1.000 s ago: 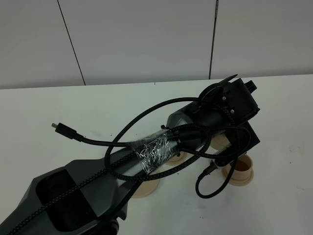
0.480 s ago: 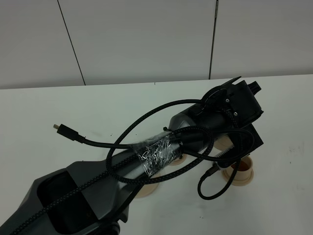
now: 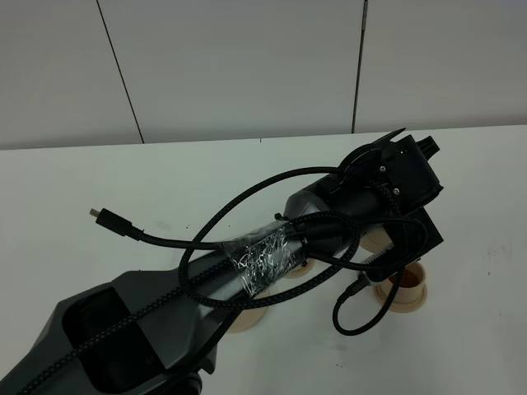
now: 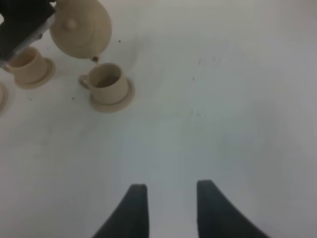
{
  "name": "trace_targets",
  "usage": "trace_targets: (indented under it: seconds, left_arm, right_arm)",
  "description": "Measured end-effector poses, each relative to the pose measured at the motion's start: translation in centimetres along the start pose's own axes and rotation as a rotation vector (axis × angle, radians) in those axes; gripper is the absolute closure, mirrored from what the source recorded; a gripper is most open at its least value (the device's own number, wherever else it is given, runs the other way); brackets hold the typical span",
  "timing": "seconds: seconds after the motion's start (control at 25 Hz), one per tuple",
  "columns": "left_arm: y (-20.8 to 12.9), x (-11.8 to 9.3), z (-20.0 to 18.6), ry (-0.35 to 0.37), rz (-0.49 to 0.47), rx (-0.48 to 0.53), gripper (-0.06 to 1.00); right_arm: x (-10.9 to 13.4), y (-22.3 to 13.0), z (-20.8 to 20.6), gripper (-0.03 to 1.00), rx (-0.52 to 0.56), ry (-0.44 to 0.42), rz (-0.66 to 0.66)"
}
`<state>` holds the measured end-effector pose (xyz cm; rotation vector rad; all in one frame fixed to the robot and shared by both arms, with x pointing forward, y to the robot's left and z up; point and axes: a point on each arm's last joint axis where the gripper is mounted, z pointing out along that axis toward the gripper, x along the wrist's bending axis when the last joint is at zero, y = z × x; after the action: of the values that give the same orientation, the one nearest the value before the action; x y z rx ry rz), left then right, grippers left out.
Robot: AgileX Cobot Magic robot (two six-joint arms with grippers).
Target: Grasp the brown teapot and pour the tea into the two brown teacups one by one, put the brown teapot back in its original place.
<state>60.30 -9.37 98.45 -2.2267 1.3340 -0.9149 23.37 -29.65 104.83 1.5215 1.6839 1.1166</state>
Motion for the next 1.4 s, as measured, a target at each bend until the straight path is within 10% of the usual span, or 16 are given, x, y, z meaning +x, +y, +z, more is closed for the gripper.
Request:
trace_targets:
  seconds: [1.4]
  left_arm:
    - [0.0, 0.0, 0.0, 0.0, 0.0, 0.0, 0.78]
  right_arm:
    - [0.0, 0.0, 0.0, 0.73, 0.0, 0.0, 0.0]
